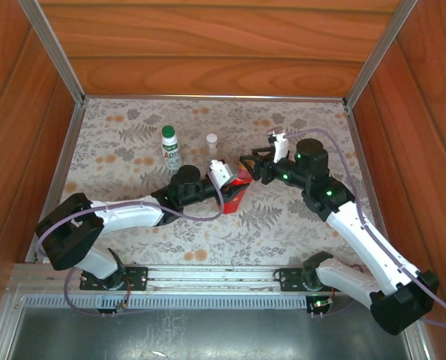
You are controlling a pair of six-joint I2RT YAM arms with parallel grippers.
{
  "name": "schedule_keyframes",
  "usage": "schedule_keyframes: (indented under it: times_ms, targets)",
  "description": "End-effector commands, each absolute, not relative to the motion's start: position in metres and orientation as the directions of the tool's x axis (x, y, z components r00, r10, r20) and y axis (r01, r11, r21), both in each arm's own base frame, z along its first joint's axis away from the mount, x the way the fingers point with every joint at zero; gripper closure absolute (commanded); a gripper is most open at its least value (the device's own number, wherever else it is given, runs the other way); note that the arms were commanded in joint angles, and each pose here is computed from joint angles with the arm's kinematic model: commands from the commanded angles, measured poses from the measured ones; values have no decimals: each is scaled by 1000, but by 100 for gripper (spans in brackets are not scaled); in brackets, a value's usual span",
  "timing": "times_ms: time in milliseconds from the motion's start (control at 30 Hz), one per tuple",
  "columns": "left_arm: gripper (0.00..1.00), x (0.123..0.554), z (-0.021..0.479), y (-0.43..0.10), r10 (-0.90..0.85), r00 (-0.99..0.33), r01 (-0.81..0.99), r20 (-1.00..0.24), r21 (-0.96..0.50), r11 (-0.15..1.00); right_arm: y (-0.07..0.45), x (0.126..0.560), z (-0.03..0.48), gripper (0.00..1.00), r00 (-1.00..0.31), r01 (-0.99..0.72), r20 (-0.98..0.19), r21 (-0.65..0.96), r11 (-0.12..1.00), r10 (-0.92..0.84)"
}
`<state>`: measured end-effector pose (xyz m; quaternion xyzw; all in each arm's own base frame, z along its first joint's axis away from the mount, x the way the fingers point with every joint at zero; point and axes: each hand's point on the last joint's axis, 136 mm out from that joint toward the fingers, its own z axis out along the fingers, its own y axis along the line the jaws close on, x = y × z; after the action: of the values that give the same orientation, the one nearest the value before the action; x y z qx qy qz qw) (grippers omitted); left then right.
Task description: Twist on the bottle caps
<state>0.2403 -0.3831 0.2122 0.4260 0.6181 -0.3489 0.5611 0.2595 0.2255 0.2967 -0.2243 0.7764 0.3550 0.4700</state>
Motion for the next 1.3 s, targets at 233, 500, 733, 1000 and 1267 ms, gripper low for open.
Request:
schedule_keyframes:
  times_ms: [233,500,733,1000,1267]
  targets:
    - [45,223,229,-357,84,64,948,-994,87,306,227,222,310,30,-439,-774,-894,324,544,-92]
    - [45,219,221,-361,100,69,957,-993,94,274,248,218,305,28,-438,-822,-887,329,465,-147]
    - [45,221,219,-363,103,58,958,-993,85,275,268,225,292,34,-429,-838,-878,300,456,-211]
    - [45,227,215,-362,116,54,948,-992,87,305,269,230,283,66,-432,-830,-875,291,476,-218]
    - [0,237,205,-356,140,37,927,-989,86,365,249,250,282,70,-417,-753,-891,228,617,-180]
